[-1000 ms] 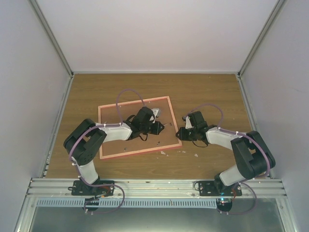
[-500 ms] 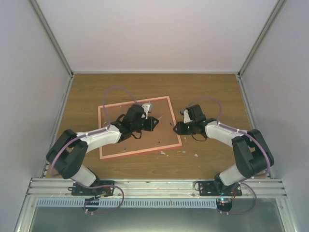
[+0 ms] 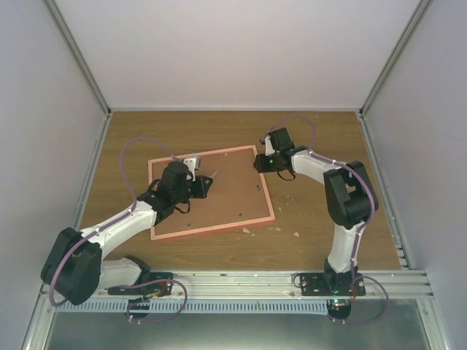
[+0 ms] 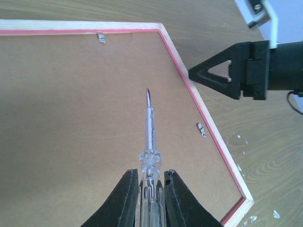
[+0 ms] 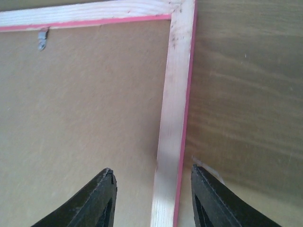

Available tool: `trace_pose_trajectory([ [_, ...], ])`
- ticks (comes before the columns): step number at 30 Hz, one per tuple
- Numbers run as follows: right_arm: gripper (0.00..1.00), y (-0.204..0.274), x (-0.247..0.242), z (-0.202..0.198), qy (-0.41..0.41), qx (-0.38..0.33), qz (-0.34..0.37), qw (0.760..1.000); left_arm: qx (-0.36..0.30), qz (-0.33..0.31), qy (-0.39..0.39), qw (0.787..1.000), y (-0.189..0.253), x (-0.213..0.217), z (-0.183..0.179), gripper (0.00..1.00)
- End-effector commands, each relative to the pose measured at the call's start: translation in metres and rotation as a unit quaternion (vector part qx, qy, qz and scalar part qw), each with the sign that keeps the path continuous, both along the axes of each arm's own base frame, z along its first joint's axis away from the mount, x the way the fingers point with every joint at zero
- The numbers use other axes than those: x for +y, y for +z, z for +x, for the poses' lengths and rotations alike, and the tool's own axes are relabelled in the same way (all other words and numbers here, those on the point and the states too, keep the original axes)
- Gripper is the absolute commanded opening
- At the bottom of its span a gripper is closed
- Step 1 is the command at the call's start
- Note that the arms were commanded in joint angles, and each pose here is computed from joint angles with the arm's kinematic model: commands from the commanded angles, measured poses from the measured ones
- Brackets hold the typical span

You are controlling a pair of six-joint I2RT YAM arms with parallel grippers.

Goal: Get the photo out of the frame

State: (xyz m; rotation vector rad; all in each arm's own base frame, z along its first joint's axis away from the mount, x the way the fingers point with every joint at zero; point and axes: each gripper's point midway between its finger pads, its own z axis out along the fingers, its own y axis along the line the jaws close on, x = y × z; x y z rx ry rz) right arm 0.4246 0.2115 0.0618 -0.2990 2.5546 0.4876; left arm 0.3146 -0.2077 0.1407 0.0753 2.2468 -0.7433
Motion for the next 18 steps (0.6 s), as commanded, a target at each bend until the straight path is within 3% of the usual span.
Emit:
trace_pose_trajectory([
  [1, 0.45, -0.015, 0.0, 0.019, -0.001, 0.013, -0.017, 1.0, -0.018, 0.005, 0.016, 1.0, 0.006, 0.016, -0.001, 0.0],
  [8, 0.38, -0.031, 0.006, 0.04, -0.012, 0.025, -0.013, 1.0, -0.017, 0.008, 0.026, 0.999, 0.006, 0.026, -0.005, 0.0],
  [18, 0.22, -0.04, -0.023, 0.041, -0.078, 0.041, -0.008, 0.996, -0.024, 0.008, 0.034, 0.999, 0.01, 0.031, -0.007, 0.0],
])
